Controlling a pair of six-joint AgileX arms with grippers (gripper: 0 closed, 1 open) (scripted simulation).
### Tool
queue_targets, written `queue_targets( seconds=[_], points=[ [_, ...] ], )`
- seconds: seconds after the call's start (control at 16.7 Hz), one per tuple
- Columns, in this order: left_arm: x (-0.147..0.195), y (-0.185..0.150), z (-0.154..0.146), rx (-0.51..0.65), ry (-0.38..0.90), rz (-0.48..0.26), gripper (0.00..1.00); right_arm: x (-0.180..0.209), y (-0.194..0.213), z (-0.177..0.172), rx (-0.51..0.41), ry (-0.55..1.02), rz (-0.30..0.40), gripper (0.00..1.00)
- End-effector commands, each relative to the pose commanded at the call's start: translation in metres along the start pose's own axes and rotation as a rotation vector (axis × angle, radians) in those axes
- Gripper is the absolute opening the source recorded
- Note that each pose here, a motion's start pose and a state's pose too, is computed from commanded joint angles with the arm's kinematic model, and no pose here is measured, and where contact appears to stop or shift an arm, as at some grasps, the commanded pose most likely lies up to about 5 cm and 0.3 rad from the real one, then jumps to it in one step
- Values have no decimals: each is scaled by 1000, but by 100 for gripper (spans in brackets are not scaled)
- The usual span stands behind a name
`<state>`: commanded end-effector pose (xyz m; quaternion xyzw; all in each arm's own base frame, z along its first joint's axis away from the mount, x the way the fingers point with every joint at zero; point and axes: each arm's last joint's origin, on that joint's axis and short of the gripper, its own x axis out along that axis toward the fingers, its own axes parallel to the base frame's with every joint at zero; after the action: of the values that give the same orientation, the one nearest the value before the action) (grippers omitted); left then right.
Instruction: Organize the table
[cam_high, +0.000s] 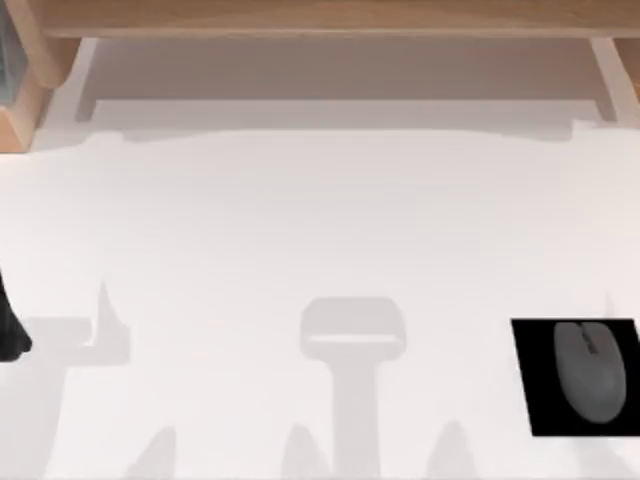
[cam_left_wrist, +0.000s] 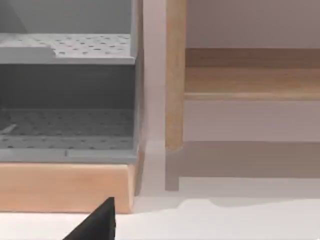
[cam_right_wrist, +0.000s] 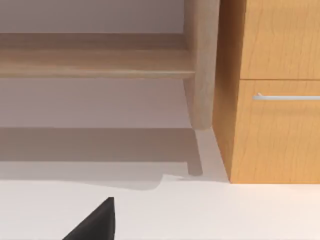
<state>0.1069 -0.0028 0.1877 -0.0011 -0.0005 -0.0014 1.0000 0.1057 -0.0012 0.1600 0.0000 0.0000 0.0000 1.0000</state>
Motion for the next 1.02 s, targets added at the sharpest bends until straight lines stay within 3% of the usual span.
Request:
queue_targets(
  seconds=[0.3, 0.66, 0.84, 1.02],
  points=[
    [25, -6, 91, -5, 0, -6, 100, 0, 0, 0, 0, 0, 0, 100],
    [124, -32, 207, -3, 2, -11, 100, 0, 0, 0, 0, 0, 0, 100],
    [191, -55, 235, 1, 10, -12, 100, 0, 0, 0, 0, 0, 0, 100],
    [249, -80, 245, 2, 10, -13, 100, 0, 0, 0, 0, 0, 0, 100]
  ],
)
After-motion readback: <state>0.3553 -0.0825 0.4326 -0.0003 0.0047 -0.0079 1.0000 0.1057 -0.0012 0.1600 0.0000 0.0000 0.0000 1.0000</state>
